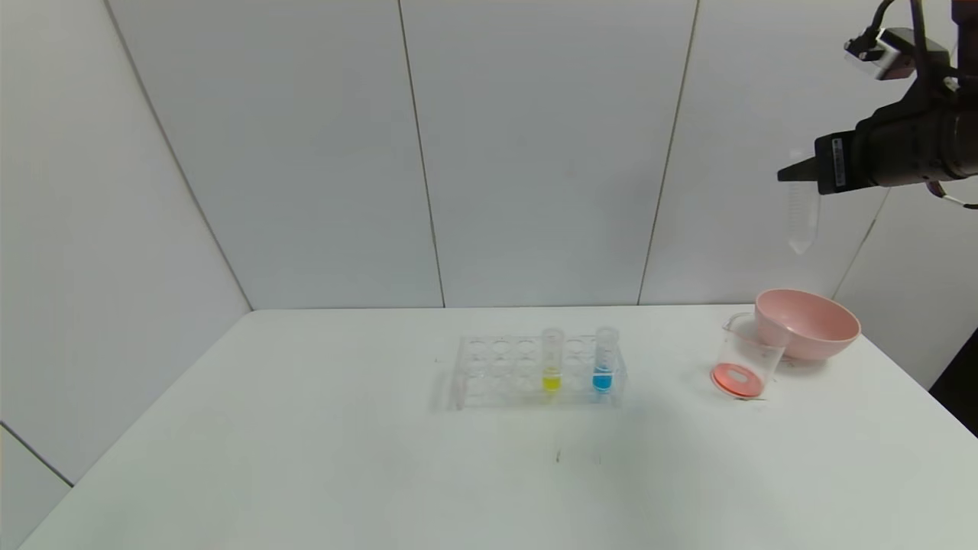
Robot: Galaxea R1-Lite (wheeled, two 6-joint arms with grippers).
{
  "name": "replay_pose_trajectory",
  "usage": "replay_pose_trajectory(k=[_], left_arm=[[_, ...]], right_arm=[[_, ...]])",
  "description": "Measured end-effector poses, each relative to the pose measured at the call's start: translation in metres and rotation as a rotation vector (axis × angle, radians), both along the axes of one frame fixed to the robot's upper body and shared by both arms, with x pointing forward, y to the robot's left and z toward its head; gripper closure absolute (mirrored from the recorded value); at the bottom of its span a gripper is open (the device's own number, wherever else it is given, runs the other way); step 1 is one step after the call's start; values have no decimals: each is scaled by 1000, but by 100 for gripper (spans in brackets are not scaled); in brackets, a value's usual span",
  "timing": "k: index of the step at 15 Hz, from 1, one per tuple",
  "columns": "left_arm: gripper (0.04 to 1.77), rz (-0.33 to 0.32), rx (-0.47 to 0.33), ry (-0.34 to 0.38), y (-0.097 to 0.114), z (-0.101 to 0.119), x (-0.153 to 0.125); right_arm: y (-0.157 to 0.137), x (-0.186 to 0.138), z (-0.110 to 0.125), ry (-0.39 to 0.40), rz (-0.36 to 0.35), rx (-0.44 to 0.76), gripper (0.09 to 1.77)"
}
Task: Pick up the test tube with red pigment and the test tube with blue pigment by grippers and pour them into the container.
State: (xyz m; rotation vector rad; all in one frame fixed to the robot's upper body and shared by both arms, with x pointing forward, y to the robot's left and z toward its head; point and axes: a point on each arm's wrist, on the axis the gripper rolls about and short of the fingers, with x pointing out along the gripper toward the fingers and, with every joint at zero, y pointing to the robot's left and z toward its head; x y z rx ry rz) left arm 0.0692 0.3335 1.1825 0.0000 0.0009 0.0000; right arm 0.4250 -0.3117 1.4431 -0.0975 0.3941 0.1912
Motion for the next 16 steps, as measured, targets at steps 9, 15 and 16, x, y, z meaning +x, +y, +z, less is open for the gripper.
replay_pose_trajectory(k=[9,15,16], left_arm=[[5,0,0,0,0,0,0],[5,0,0,0,0,0,0],[5,0,0,0,0,0,0]], right_arm=[[-22,-75,-50,-201,-46,51,135],[-63,-87,-78,-184,-150,118,135],[-68,-82,-81,-193,-163,115,135]])
